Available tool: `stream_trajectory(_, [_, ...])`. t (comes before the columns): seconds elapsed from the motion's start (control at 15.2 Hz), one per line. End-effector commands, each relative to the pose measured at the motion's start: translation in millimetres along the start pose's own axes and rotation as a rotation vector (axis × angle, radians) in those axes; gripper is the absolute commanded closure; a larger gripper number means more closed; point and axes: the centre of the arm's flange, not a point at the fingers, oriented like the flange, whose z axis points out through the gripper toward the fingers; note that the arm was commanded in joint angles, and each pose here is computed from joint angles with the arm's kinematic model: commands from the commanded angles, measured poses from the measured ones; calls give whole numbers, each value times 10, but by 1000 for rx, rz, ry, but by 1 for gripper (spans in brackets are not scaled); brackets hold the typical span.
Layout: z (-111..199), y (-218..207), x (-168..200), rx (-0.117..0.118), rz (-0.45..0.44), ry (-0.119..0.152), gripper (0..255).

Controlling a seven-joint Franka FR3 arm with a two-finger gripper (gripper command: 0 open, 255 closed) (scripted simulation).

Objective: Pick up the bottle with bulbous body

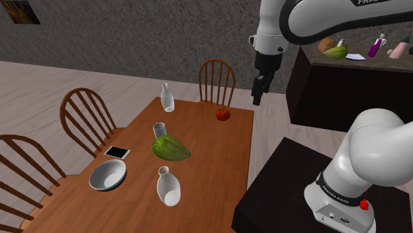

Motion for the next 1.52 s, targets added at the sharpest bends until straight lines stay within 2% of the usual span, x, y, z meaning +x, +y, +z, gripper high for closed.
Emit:
stream_trajectory(0.0, [148, -143, 120, 2, 4, 7, 0])
stream_trajectory(1.45, [1900, -1857, 1579, 16, 32, 57, 0])
